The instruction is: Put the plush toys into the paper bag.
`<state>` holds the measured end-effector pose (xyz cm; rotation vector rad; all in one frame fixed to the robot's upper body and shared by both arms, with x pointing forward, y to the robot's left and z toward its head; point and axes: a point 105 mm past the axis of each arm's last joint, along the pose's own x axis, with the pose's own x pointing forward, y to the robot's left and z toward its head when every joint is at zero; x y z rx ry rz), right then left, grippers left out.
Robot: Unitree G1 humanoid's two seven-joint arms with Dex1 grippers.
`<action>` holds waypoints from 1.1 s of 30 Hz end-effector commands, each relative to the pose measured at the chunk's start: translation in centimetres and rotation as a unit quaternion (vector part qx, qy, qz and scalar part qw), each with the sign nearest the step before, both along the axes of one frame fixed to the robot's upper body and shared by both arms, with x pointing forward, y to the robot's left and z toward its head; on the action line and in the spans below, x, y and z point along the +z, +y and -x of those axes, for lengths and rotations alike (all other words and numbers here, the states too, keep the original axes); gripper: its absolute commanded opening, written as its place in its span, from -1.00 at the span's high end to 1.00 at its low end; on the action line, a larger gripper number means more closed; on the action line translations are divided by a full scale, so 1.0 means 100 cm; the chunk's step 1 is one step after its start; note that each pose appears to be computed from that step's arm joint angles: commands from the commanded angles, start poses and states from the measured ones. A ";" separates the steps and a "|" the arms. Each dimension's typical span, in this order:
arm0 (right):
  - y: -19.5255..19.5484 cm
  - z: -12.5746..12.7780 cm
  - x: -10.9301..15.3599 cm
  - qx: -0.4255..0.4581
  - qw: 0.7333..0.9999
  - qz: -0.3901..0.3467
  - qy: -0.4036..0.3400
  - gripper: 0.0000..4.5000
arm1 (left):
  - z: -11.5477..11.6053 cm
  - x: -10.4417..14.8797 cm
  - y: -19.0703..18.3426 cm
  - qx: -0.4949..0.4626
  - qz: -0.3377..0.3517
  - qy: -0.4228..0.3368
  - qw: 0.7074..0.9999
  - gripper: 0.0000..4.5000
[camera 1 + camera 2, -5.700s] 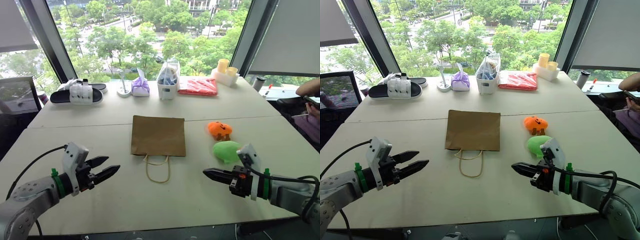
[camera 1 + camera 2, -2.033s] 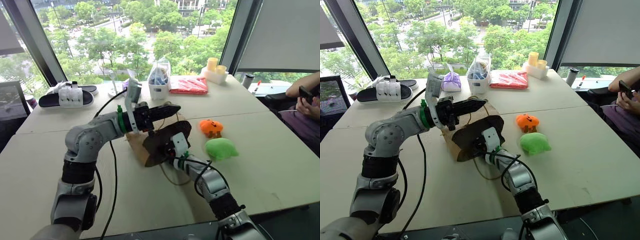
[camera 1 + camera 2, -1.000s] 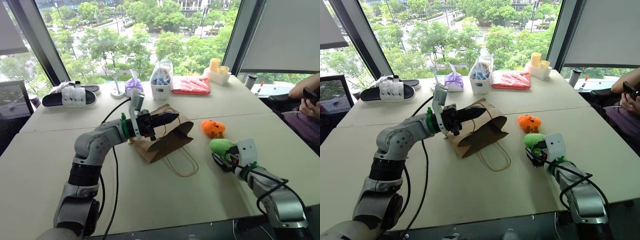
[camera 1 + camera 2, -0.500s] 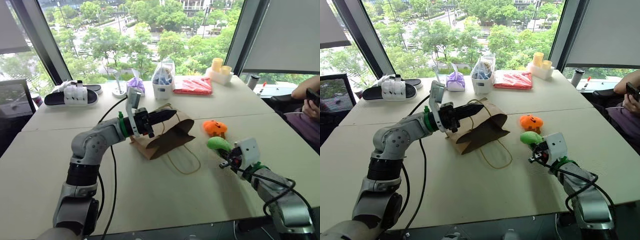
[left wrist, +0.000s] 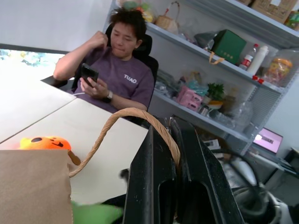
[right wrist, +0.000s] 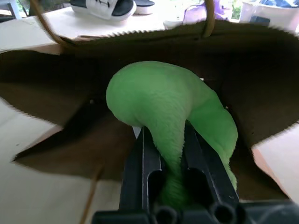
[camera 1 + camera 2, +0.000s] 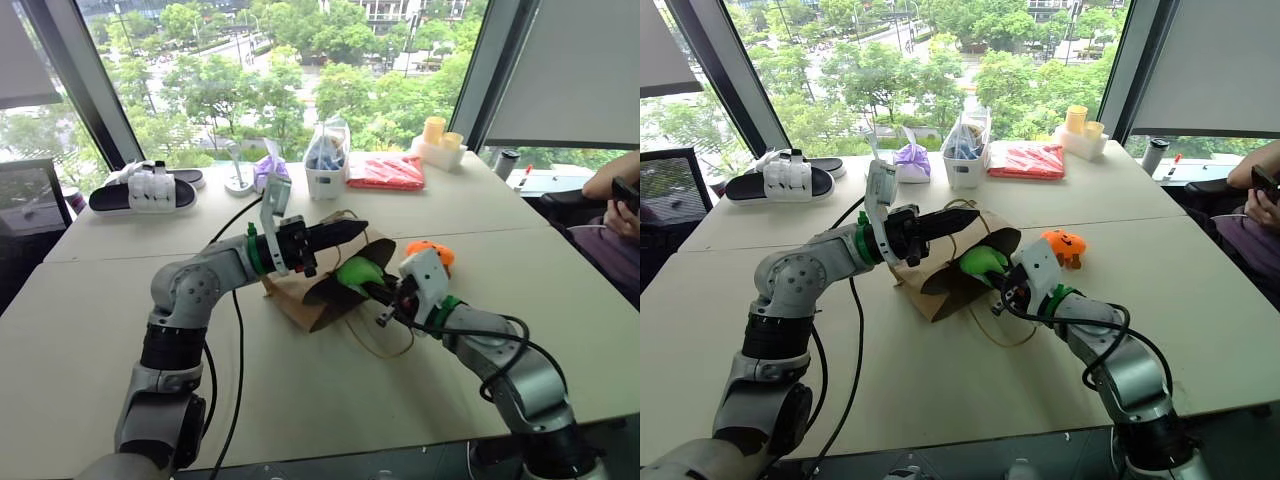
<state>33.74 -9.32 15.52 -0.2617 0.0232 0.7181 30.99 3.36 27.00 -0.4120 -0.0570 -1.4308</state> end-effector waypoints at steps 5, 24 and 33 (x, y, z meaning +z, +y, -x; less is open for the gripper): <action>0.033 -0.030 0.003 0.043 0.998 0.029 -0.038 0.98 | 0.006 0.017 0.001 0.016 0.030 -0.014 0.999 1.00; -0.053 0.037 0.069 0.000 0.994 -0.109 -0.029 -0.59 | -0.019 0.004 0.011 0.069 0.025 0.010 0.997 1.00; -0.132 -0.073 0.007 -0.254 0.967 0.004 0.009 -0.59 | -0.018 0.004 0.006 0.066 0.031 0.014 0.997 1.00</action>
